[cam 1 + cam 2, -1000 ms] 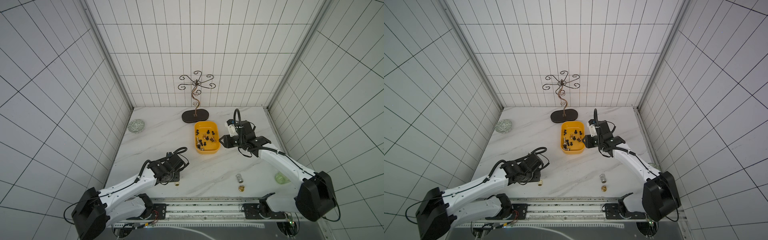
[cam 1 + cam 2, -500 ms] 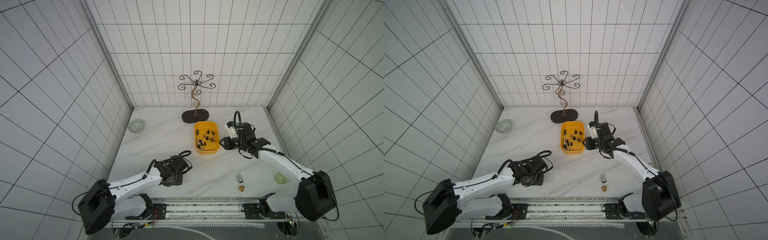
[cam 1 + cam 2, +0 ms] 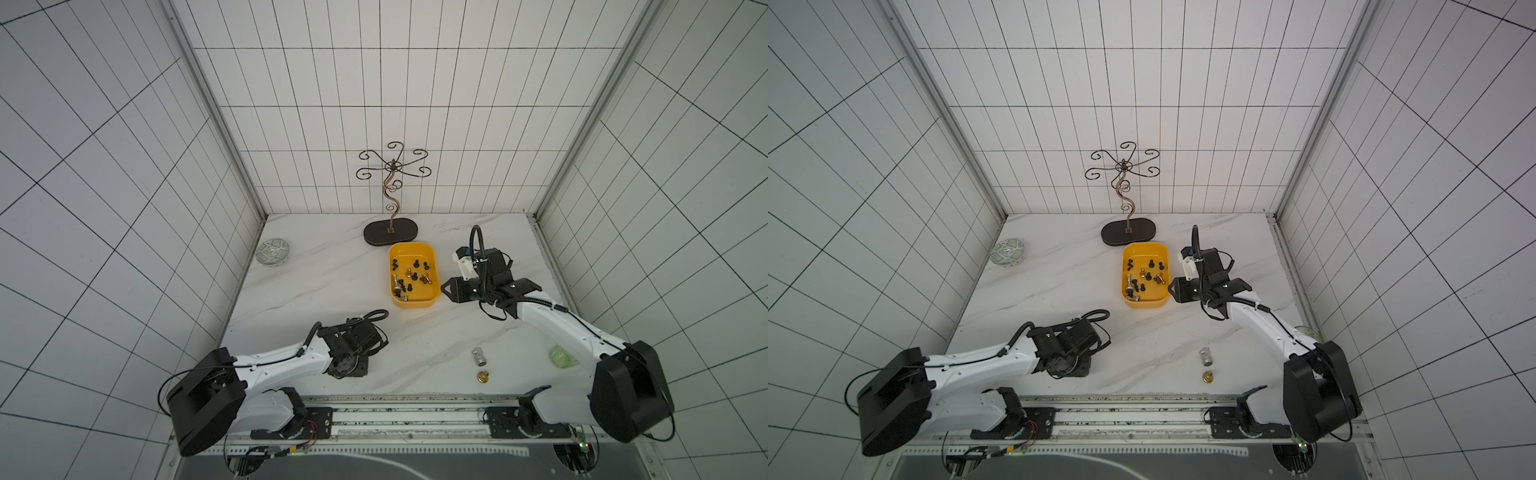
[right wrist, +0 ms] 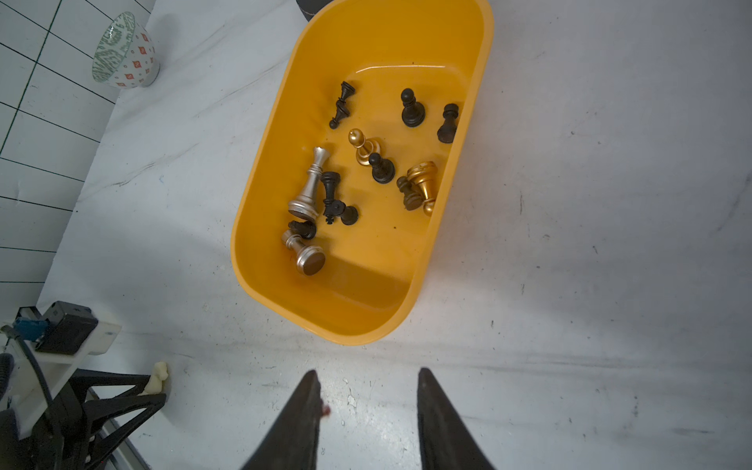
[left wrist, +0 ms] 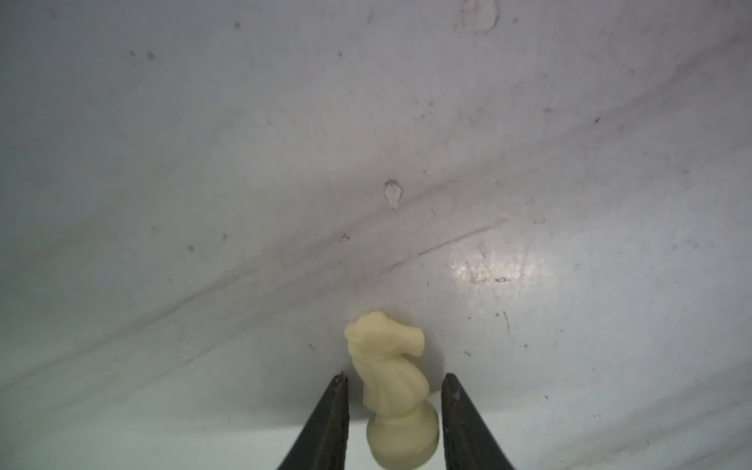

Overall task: Put the chess pieces into the storage box
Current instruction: Pick up the chess piece at the center of the board.

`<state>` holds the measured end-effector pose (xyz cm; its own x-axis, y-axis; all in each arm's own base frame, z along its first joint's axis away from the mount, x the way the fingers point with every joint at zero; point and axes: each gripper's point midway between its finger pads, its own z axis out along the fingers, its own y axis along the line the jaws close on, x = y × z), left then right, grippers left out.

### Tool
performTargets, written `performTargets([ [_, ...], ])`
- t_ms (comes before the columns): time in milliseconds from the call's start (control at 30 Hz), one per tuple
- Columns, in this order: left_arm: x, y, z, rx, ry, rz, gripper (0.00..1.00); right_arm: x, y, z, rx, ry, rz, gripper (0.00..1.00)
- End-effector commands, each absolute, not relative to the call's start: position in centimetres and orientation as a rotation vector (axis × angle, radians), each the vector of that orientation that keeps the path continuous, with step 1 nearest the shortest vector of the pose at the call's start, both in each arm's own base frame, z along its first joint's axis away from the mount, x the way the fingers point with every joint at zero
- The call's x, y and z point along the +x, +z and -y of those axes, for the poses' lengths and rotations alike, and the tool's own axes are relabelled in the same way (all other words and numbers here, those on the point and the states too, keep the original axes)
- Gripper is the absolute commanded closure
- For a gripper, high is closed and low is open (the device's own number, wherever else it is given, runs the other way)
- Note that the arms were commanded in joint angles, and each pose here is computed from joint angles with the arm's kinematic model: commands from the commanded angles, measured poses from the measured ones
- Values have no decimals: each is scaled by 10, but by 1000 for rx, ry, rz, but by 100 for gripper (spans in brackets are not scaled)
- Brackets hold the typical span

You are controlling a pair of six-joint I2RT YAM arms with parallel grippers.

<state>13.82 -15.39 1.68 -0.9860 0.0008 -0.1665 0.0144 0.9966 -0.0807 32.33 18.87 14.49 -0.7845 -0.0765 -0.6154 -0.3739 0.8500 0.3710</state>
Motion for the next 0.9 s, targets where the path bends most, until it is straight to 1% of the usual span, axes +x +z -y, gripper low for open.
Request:
performTargets([
  [0,140,12,156,-11,-117,-2960,72,312,133,-182,-342,644,-2432,60],
  [100,141,13,157,-3,-121,-2953,78,312,133,-180,-336,639,-2433,60],
  [167,141,15,158,-1,-128,-2949,81,312,132,-179,-333,637,-2434,60],
  [333,154,39,168,9,-167,-2891,81,312,134,-176,-321,632,-2430,60],
  [500,187,89,191,81,-186,-2774,81,314,136,-173,-306,629,-2424,60],
  [633,213,115,212,148,-198,-2717,80,315,139,-170,-295,620,-2418,60],
  [867,283,158,253,183,-296,-2563,79,312,139,-161,-261,599,-2418,60],
])
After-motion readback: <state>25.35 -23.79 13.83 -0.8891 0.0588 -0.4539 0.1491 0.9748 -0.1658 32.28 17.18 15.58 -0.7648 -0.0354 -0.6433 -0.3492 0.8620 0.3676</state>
